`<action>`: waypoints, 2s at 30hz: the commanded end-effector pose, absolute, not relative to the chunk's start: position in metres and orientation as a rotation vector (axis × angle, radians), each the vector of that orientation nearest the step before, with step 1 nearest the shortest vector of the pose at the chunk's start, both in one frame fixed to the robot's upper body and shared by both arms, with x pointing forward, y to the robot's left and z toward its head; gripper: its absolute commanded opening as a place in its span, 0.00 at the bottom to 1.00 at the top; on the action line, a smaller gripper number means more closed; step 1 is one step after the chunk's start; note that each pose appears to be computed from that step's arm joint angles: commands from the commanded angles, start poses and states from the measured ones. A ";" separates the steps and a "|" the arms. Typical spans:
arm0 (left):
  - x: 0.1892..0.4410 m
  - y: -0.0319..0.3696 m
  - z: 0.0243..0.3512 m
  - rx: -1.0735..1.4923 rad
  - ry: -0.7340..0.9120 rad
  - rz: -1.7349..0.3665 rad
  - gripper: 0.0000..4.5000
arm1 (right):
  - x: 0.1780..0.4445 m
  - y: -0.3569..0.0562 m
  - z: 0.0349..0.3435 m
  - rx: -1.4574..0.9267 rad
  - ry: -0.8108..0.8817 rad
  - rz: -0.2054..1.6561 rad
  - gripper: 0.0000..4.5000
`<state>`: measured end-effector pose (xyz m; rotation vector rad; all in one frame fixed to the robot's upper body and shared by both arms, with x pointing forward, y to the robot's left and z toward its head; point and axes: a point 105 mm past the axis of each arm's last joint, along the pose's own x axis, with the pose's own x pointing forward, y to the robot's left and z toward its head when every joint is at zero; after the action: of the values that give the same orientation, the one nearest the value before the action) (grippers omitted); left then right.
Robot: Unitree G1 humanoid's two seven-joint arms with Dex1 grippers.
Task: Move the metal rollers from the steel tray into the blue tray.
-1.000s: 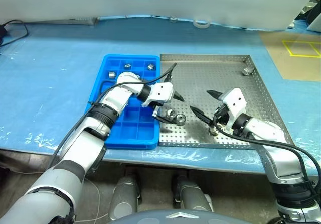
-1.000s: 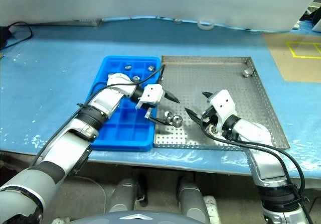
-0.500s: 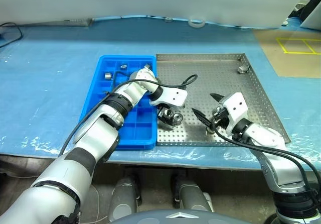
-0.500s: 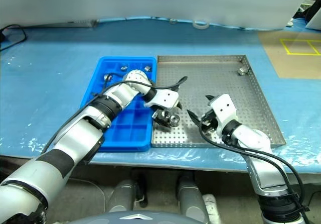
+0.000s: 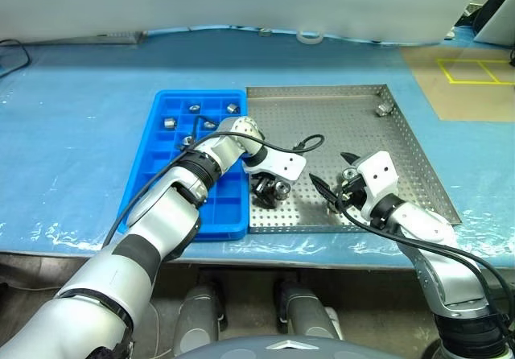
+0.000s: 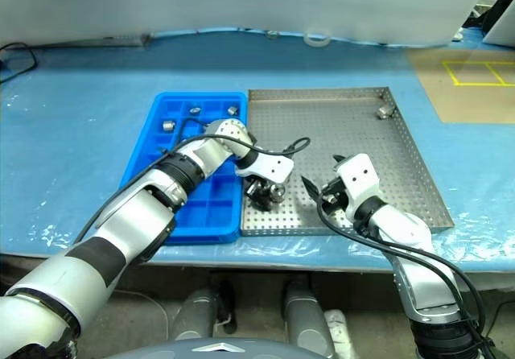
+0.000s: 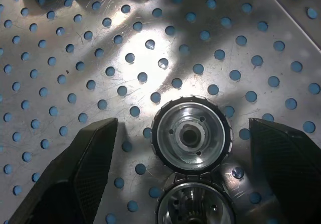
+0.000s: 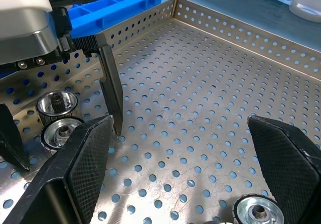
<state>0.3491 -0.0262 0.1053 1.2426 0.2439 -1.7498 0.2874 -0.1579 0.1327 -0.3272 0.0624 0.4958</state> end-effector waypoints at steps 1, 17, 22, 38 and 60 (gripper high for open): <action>0.348 -0.030 0.103 1.265 0.213 -1.743 0.86 | 0.285 -0.156 0.146 -0.345 0.012 0.488 1.00; 0.348 -0.038 0.120 1.051 0.125 -1.719 0.39 | 0.290 -0.157 0.147 -0.351 0.007 0.490 1.00; 0.353 -0.027 0.140 0.875 0.090 -1.688 0.39 | 0.289 -0.159 0.149 -0.344 0.004 0.490 1.00; 0.388 0.000 0.207 0.009 -0.071 -1.234 0.39 | 0.299 -0.143 0.148 -0.329 -0.003 0.566 1.00; 0.426 0.005 0.200 -0.507 0.003 -0.899 0.39 | 0.336 -0.121 0.169 -0.211 -0.160 0.423 1.00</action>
<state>0.4290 0.0108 0.1776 -0.4923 0.0764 -0.8617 0.3352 -0.1223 0.1544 -0.1919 -0.0878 0.4416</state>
